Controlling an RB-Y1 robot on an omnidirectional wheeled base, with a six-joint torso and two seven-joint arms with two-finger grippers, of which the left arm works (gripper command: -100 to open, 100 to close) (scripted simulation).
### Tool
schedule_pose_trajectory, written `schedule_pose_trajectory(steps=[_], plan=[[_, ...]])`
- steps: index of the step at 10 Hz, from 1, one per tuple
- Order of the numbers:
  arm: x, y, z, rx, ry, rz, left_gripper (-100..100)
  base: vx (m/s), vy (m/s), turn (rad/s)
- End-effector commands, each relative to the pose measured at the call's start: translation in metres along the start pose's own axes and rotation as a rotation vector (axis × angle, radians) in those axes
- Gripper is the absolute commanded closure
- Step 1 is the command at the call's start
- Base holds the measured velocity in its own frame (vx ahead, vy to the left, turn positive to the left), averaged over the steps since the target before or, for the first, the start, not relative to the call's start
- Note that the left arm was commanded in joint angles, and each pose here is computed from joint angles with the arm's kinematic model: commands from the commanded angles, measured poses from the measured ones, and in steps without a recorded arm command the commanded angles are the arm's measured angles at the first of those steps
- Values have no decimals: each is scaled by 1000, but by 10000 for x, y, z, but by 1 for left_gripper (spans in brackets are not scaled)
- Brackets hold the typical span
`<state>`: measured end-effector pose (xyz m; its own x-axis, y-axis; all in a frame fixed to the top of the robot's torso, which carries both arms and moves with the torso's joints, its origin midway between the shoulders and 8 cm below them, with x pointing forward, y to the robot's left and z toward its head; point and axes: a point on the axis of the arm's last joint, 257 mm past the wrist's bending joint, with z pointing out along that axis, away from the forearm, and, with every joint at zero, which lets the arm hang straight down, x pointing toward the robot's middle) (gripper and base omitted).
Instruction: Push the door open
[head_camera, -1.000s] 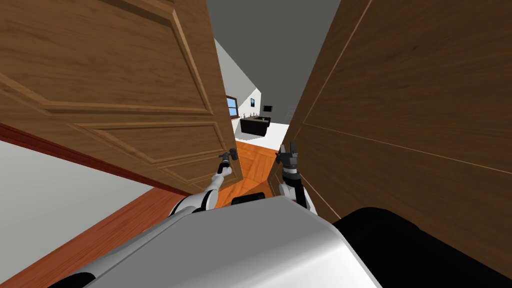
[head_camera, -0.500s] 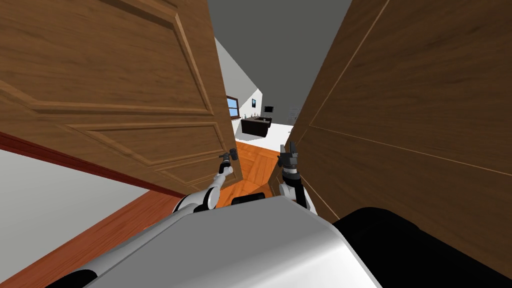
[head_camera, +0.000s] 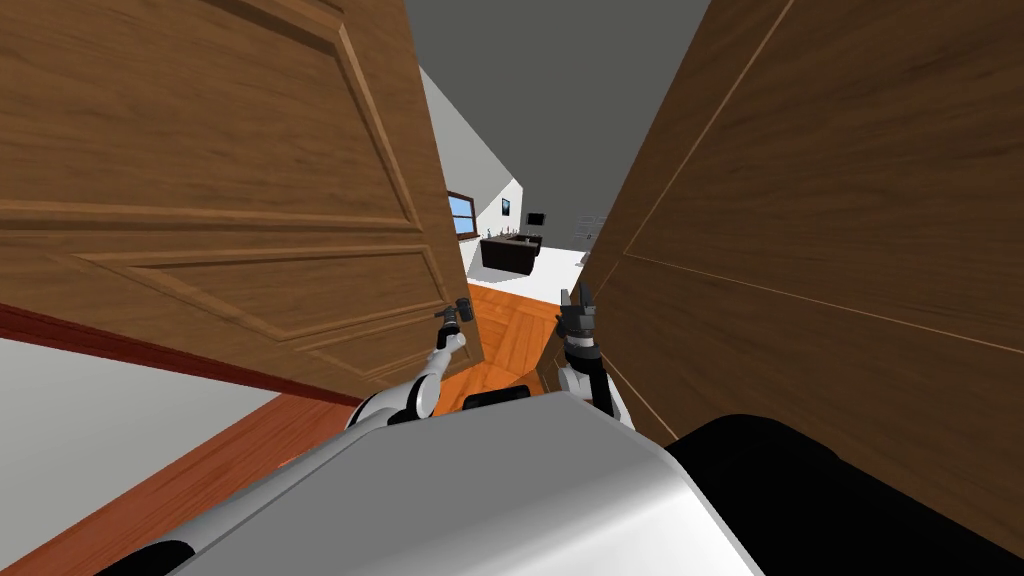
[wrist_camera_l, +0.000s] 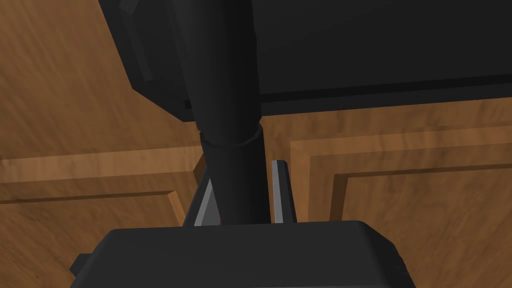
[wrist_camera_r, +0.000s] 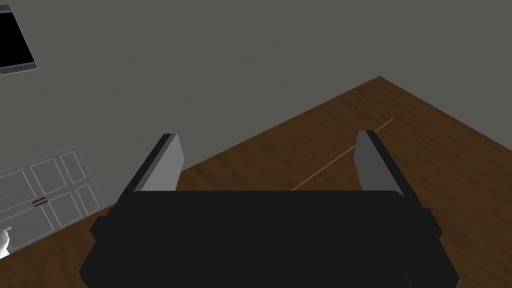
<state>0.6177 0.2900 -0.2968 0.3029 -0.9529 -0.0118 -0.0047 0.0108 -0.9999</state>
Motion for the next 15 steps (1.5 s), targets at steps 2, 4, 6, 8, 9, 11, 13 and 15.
schedule_pose_trajectory(steps=[2, 4, 6, 8, 9, 11, 13, 15], plan=[[-268, -144, 104, 33, -62, 19, 100, 88, 44, -89], [-269, -148, 105, 34, -62, 19, 100, 48, 11, -13], [-425, -177, 121, 42, -108, 23, 100, 61, 14, -88], [-422, -153, 113, 37, -107, 24, 100, 22, 15, -6], [-425, -177, 121, 42, -108, 23, 100, 1, -2, 12], [-425, -177, 121, 42, -108, 23, 100, -2, -3, -2], [-562, -197, 122, 47, -155, 24, 100, 64, 27, -92], [-621, -201, 116, 48, -178, 24, 100, 68, 23, -49]])
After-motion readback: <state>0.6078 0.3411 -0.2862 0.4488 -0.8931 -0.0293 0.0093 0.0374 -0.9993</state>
